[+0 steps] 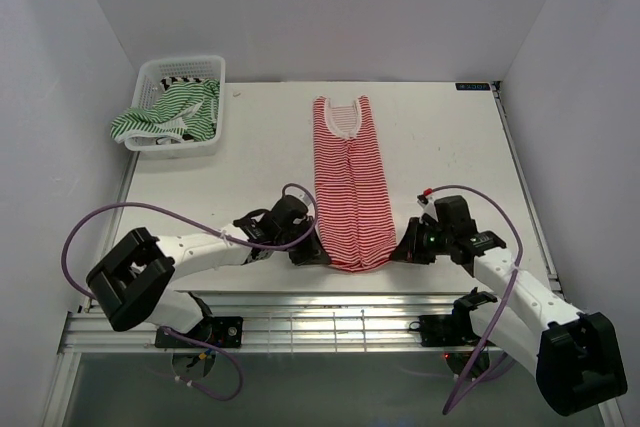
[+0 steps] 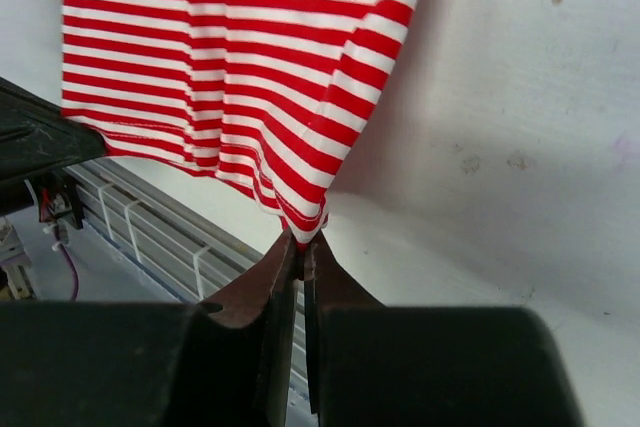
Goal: Fold and stack the tank tops
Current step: Fold the tank top
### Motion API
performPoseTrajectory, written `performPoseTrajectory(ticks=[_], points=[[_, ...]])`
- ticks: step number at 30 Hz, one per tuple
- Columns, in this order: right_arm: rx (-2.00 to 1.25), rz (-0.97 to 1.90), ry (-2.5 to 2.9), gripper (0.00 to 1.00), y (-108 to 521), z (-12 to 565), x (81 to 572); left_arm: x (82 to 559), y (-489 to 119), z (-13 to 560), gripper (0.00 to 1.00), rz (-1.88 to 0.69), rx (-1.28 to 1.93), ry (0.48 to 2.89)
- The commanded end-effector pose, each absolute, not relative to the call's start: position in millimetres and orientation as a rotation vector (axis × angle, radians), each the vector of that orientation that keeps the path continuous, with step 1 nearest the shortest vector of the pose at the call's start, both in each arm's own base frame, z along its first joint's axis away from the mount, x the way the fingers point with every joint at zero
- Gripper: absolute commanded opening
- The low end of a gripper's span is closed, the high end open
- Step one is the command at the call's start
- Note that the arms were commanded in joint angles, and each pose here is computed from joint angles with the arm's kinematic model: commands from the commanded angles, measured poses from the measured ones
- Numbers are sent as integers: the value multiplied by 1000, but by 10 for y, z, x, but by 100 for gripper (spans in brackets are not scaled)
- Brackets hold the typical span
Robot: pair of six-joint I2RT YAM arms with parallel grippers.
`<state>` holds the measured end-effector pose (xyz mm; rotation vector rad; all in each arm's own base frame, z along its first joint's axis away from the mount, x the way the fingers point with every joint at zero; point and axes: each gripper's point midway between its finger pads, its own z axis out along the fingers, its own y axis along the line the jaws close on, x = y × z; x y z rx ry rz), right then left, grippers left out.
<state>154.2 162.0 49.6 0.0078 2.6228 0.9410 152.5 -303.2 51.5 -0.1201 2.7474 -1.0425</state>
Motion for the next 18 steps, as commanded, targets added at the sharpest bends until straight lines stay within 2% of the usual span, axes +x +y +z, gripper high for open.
performPoseTrajectory(ticks=[1,15,18], points=[[-22,920,2504,8,1662,826,1822,1781,-3103,843,0,-1053,-152,2639],[-47,768,2343,8,1722,1482,2740,2774,-3097,1427,0,-1169,-213,2463],[-47,769,2310,8,1757,1600,2967,3013,-3037,1390,0,-1137,-244,2471]])
